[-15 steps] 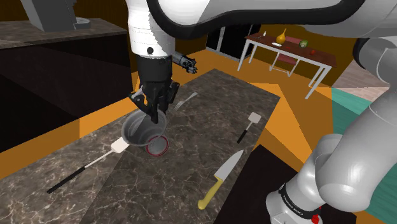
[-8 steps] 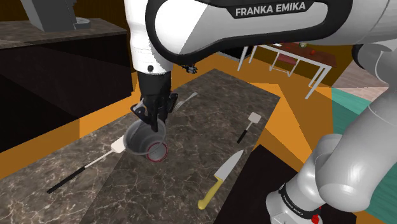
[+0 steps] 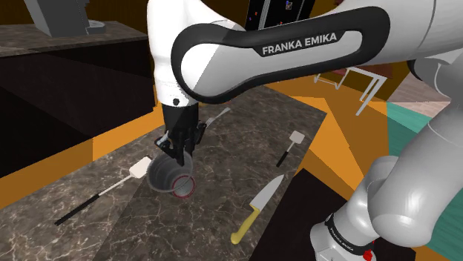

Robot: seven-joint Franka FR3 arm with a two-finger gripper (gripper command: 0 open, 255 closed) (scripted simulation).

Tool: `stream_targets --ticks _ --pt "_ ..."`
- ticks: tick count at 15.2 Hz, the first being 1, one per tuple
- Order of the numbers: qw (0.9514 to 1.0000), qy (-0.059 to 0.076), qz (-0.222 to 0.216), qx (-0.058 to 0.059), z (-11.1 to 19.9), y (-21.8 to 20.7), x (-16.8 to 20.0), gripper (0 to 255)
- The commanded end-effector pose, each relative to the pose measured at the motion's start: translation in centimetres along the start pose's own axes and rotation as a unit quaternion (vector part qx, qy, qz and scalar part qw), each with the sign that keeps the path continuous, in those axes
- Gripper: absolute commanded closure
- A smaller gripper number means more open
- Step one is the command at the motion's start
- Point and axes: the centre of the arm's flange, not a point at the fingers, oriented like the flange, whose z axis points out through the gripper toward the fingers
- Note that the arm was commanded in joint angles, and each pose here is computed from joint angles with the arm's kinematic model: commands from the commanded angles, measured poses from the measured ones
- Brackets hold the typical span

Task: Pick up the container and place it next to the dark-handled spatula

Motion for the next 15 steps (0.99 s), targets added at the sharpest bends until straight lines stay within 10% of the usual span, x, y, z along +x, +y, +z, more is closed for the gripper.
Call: stream_targets --ticks 1,15 --pt "1.0 0.0 0.0 0.0 1.0 0.0 0.1 255" --pt "1.0 0.0 0.0 0.0 8.4 0.2 1.0 255"
